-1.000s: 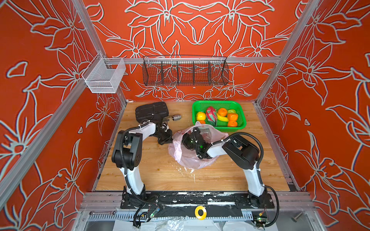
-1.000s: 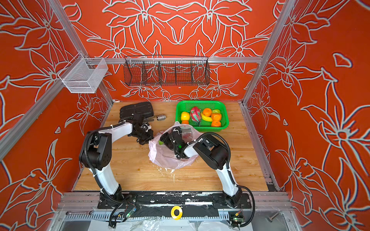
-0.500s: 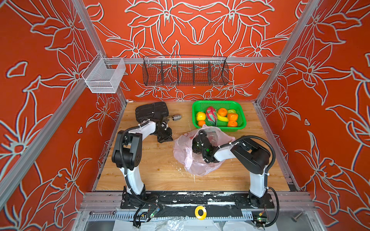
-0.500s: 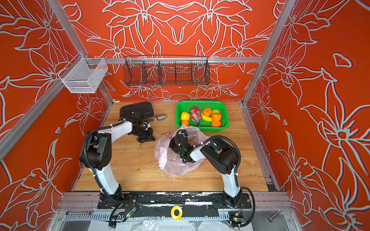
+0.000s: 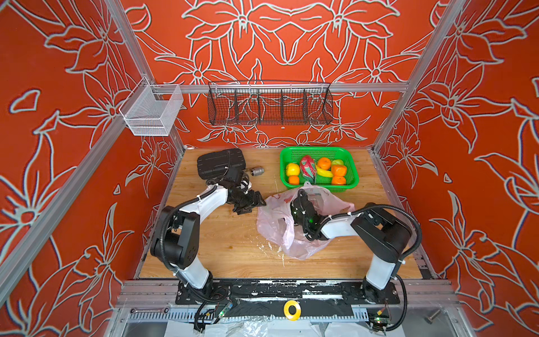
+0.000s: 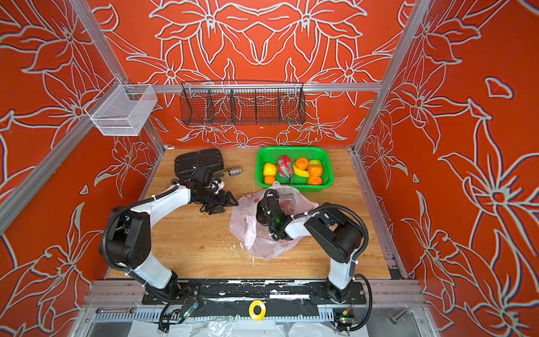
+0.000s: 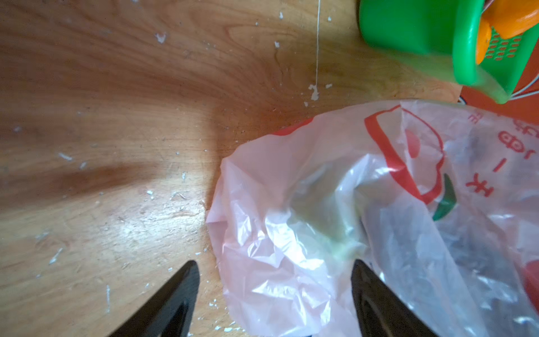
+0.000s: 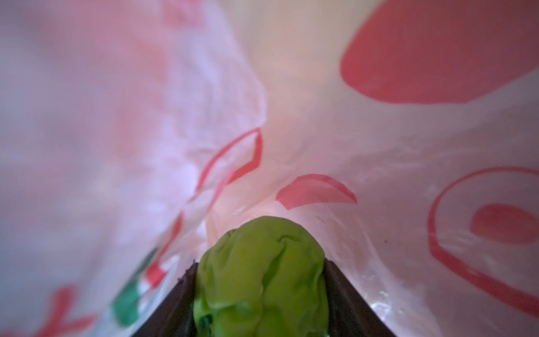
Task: Untie the knot of the plastic bag and take out the fruit
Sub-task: Pick up the fruit from the plastic bag.
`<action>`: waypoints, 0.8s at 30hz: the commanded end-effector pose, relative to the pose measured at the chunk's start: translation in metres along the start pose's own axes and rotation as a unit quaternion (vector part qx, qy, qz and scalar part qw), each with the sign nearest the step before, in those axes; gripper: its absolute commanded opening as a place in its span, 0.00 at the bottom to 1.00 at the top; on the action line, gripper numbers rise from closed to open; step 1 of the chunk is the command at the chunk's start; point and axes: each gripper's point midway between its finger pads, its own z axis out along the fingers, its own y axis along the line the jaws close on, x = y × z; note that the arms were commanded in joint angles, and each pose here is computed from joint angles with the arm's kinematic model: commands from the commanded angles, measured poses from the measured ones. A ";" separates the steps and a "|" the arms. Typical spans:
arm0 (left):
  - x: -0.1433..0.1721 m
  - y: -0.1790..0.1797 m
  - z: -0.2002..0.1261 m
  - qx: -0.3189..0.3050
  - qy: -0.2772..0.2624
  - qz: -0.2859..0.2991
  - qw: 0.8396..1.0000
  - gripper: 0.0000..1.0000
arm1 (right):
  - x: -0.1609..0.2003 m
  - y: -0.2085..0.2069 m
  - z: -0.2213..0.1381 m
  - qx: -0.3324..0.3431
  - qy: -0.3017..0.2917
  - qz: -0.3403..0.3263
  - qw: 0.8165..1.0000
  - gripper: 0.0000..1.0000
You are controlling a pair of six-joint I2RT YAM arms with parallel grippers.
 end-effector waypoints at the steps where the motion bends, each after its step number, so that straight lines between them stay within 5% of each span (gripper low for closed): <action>1: -0.003 0.001 0.006 0.010 -0.004 -0.011 1.000 0.83 | -0.001 0.015 -0.011 -0.021 0.005 0.003 1.000 0.45; 7: -0.003 -0.020 0.015 0.054 0.009 0.003 0.998 0.79 | 0.005 0.027 -0.013 -0.045 0.023 0.035 0.998 0.45; 16: 0.003 -0.009 0.025 0.046 0.014 -0.008 0.999 0.23 | 0.006 0.036 -0.017 -0.039 0.018 0.039 0.998 0.44; 24: 0.001 0.002 0.024 0.020 0.001 0.000 1.000 0.00 | 0.004 0.032 -0.027 -0.017 0.014 0.026 0.999 0.45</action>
